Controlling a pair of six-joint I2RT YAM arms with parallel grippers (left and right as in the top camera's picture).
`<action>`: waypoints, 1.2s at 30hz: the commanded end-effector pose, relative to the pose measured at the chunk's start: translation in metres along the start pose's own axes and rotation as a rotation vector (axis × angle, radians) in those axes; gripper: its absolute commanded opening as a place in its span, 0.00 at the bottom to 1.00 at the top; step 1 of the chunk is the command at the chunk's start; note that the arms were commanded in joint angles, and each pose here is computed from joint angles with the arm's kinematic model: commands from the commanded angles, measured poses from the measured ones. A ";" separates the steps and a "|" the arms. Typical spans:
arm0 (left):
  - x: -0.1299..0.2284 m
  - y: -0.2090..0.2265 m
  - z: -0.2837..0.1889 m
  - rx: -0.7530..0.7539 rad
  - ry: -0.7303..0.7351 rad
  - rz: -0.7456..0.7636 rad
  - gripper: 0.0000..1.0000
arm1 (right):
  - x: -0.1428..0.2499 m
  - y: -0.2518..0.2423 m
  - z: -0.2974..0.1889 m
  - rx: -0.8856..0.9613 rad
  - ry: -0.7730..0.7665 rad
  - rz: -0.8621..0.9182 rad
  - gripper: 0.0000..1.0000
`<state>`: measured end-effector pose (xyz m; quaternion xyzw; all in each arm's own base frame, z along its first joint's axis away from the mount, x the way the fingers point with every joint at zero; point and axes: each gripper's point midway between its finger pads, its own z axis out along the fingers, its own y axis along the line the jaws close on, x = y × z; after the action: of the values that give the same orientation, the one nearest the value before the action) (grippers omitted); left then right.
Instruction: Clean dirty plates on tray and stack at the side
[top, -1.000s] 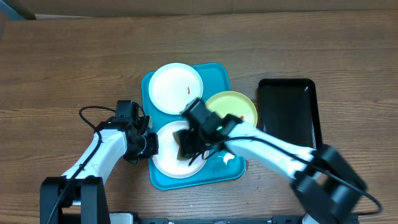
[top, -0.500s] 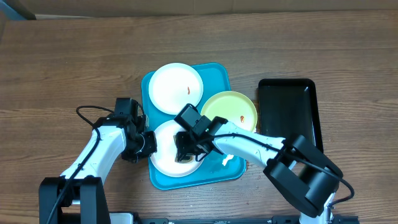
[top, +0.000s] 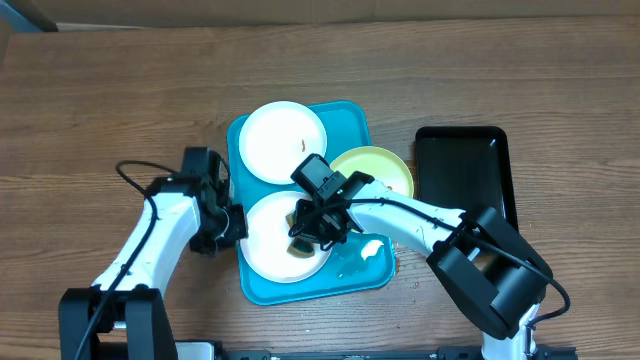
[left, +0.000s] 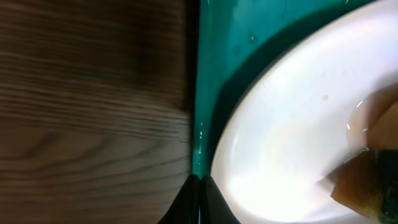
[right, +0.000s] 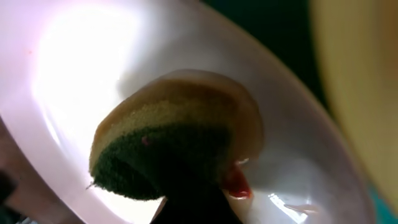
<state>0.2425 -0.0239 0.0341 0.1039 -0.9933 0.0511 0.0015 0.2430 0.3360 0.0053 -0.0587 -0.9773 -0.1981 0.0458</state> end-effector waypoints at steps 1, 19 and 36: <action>-0.020 0.003 -0.018 -0.049 -0.060 -0.007 0.04 | -0.016 -0.057 0.017 0.232 -0.076 0.071 0.04; -0.006 -0.015 0.023 0.097 -0.062 0.060 0.26 | -0.021 -0.052 0.012 0.247 -0.099 0.024 0.04; 0.017 -0.006 0.057 0.102 -0.056 0.051 0.04 | -0.021 -0.052 0.012 0.247 -0.099 0.019 0.04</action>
<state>0.2542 -0.0452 -0.0005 0.0766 -0.9862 0.1229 -0.0801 0.2530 0.3200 0.0052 -0.0616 -0.9874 -0.1446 0.0188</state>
